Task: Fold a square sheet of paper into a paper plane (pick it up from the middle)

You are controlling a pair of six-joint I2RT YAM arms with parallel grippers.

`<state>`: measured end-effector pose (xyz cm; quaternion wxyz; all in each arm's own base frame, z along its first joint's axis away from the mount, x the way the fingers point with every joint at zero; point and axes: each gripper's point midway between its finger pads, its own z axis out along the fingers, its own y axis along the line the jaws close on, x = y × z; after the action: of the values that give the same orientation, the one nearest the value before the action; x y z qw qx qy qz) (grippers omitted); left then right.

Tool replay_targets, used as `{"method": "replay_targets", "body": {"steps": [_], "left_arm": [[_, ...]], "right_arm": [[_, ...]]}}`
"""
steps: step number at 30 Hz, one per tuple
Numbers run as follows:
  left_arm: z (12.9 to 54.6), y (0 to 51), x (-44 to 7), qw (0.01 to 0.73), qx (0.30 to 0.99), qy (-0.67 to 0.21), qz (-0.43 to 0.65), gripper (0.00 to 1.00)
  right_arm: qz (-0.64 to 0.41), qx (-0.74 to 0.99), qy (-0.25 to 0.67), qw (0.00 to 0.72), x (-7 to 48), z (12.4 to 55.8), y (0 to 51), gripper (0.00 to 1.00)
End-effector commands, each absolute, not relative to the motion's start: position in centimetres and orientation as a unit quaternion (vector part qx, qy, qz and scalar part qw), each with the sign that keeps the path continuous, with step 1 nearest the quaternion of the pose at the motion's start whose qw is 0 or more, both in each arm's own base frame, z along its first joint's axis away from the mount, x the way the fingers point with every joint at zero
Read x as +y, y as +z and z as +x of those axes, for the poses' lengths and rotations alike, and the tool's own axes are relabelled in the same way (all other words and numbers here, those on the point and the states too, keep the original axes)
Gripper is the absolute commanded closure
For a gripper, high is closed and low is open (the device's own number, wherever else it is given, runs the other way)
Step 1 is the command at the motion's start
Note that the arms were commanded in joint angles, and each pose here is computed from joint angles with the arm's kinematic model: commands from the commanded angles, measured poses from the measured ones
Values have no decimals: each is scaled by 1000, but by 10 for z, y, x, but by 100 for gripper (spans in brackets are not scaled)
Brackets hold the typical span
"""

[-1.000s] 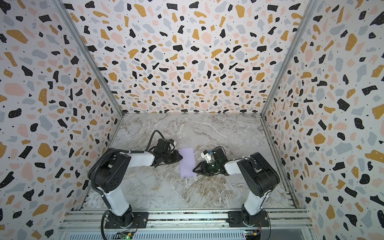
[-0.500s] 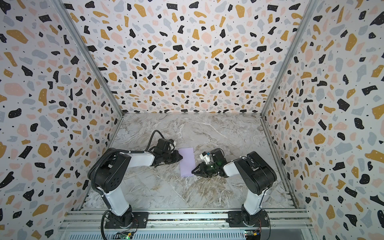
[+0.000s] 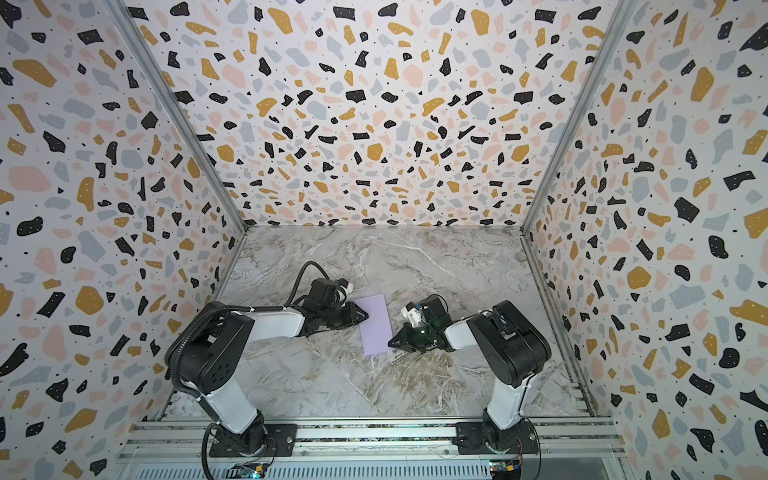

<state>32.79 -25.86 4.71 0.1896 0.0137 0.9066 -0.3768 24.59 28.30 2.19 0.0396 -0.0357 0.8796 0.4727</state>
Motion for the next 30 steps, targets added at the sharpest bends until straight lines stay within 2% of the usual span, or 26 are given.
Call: {"method": "replay_targets", "body": {"steps": [1, 13, 30], "left_arm": [[330, 60, -264, 209, 895, -393, 37, 74], [327, 23, -258, 168, 920, -352, 37, 88], [319, 0, -250, 148, 939, -305, 49, 90]], "right_arm": [[-53, 895, 439, 60, 276, 253, 18, 100], [-65, 899, 426, 76, 275, 258, 28, 100], [-102, 880, 455, 88, 304, 269, 66, 100]]}}
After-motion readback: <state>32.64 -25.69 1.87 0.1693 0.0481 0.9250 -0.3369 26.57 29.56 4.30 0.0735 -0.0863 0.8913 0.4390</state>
